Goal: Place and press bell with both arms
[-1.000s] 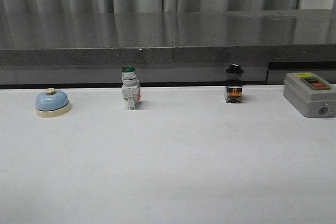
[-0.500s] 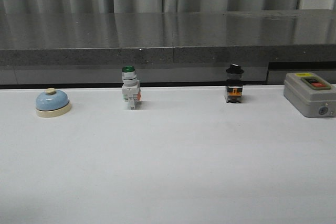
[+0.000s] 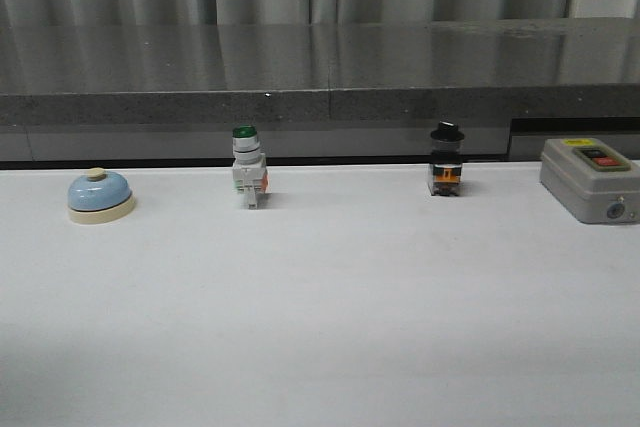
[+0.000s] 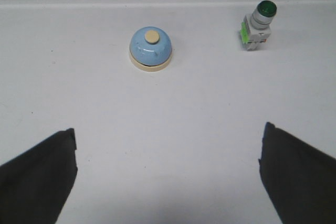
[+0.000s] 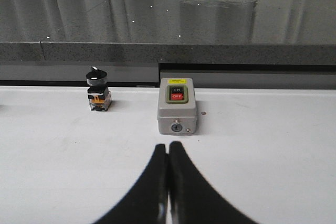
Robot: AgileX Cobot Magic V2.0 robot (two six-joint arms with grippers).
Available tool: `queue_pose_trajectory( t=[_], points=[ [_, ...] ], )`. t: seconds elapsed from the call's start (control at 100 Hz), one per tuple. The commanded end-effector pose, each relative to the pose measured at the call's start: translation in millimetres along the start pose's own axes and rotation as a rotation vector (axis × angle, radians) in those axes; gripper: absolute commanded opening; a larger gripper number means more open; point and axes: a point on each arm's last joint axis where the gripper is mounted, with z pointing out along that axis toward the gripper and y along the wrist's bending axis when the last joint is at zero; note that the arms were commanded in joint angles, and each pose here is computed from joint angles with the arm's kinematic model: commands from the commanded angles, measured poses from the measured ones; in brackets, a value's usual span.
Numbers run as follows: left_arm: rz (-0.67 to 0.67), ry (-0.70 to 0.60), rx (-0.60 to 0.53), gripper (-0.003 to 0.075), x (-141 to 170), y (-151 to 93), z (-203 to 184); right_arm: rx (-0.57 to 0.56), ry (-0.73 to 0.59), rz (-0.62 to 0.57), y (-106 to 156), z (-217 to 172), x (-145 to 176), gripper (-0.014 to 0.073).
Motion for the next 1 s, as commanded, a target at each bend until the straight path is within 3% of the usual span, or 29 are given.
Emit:
queue_pose_trajectory(
  t=[0.0,0.53,0.99],
  points=[
    [-0.021,-0.098,0.011,0.0671,-26,-2,6,0.004,-0.117,-0.011,0,-3,-13,-0.0060],
    [-0.008,0.068,-0.006,0.0671,-90,4,125,0.004,-0.117,-0.011,0,-3,-13,-0.0060],
    [0.010,0.147,-0.016,0.0671,-98,13,203,0.004,-0.117,-0.011,0,-3,-13,-0.0060]
  ],
)
